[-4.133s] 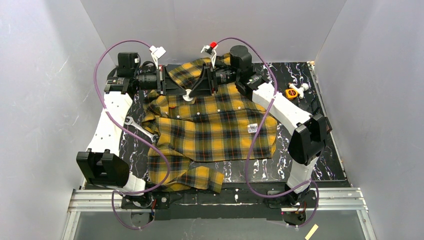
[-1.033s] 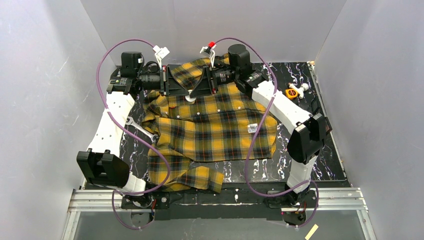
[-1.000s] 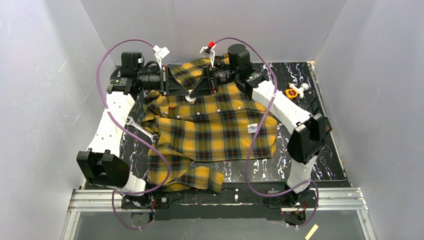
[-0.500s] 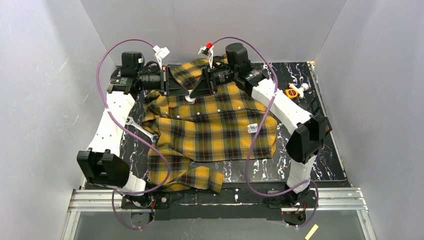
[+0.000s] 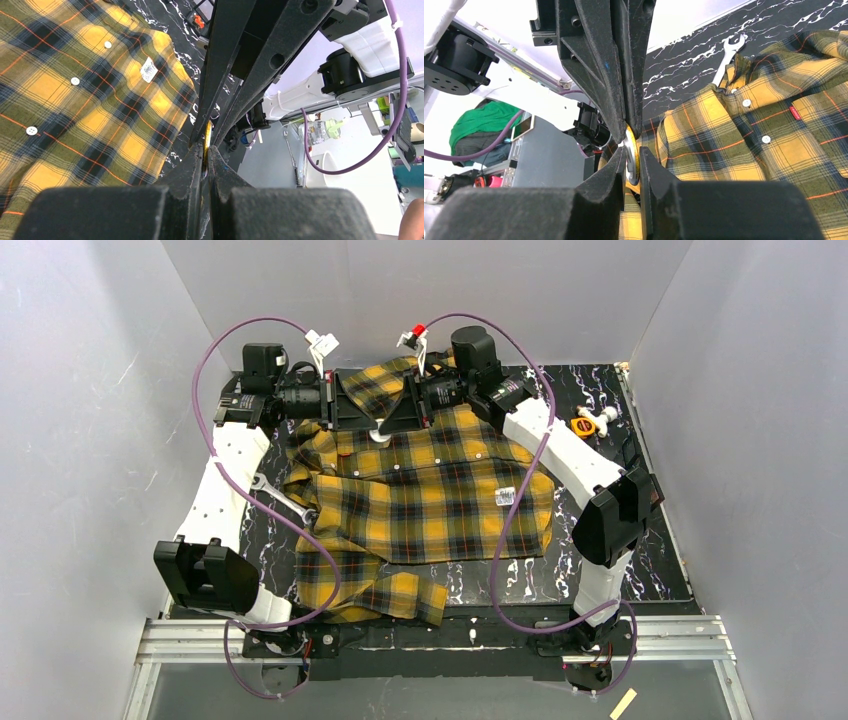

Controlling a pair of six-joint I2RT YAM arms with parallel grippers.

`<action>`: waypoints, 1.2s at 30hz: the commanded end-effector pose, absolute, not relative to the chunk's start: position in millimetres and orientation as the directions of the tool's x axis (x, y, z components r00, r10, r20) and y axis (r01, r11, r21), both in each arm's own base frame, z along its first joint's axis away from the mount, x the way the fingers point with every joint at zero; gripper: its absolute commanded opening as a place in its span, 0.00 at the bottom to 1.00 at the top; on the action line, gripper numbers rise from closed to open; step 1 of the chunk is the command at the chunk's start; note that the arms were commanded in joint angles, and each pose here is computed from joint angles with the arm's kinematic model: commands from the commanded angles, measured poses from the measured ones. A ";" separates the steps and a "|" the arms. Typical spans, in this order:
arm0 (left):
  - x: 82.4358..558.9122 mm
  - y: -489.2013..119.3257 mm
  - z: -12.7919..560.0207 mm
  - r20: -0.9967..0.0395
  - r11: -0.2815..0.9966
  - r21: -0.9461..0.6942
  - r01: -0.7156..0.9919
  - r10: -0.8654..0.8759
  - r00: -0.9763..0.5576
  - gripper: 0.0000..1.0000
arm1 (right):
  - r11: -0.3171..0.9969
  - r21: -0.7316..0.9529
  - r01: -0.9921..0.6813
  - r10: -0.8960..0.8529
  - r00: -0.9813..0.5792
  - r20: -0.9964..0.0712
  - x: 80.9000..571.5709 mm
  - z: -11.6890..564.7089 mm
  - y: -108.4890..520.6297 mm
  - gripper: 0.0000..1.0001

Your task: Remove the brooch from the garment

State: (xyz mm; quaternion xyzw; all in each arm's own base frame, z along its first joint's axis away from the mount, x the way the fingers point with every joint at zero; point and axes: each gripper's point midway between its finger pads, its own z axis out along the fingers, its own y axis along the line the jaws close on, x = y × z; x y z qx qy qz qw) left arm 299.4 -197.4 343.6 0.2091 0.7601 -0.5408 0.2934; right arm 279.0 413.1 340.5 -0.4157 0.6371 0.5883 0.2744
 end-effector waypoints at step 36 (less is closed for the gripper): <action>290.8 -201.6 361.4 -0.709 0.266 -0.678 0.686 0.013 -0.705 0.00 | -0.121 0.541 -0.832 -0.064 -0.537 -0.841 280.0 379.0 392.2 0.43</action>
